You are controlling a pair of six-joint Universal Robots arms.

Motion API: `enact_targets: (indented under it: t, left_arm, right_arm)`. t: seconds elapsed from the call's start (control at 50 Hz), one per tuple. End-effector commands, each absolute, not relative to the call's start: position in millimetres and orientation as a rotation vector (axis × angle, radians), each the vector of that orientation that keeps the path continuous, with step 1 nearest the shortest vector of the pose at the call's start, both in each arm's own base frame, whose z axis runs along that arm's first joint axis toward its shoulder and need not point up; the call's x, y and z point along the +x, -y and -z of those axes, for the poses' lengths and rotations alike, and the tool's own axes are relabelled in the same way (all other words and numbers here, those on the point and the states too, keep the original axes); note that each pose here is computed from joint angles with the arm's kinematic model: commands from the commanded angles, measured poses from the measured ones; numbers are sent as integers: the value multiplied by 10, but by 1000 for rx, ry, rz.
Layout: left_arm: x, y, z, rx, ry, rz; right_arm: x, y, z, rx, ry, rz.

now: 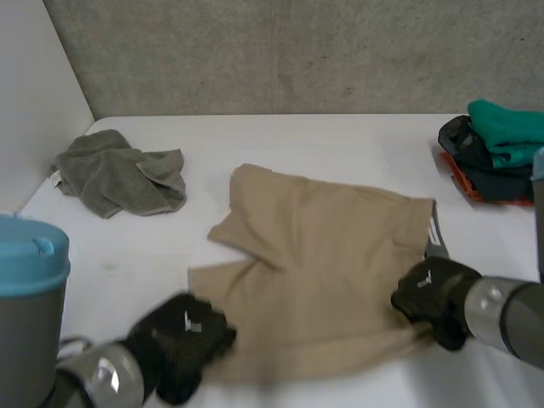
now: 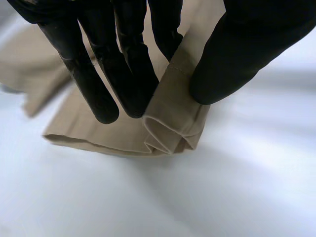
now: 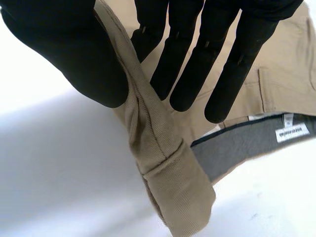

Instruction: Fold the laundry.

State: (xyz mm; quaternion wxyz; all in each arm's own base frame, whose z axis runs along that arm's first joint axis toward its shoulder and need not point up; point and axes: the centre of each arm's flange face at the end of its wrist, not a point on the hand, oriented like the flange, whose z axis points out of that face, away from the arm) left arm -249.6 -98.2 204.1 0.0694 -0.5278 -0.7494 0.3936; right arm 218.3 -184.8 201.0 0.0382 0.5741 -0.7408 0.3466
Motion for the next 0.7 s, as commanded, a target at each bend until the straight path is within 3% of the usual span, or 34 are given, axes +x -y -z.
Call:
enact_targets:
  t: [0.02,0.14,0.22,0.36,0.5,0.7]
  left_arm:
    - [-2610,879,-2076,-1655,2167,-1210]
    - [-2866,1232,-1946,-1660,2116,-1384]
    - [-3015,1536,-1866,-1629,2119,-1505]
    - [-3274,2305,-1723,-1532,2104,-1741]
    - [-3523,2814,-1763,-1443,2010,-1937]
    - [-3848,3634,-1794,-1212,1705,-2402]
  right_arm:
    - [2153,1769,-1996,1764,2246,-1085]
    - [2141,1769,-1933,1753,2252,-1089]
    - [2198,1937,-1933,1683,2187,-1241]
    - [2349,2426,-1877,1564,2102,-1418]
    - [2474,2844,-1824,1409,2166,-1534]
    - [2677,3565,-1746,1164,1844,-1903]
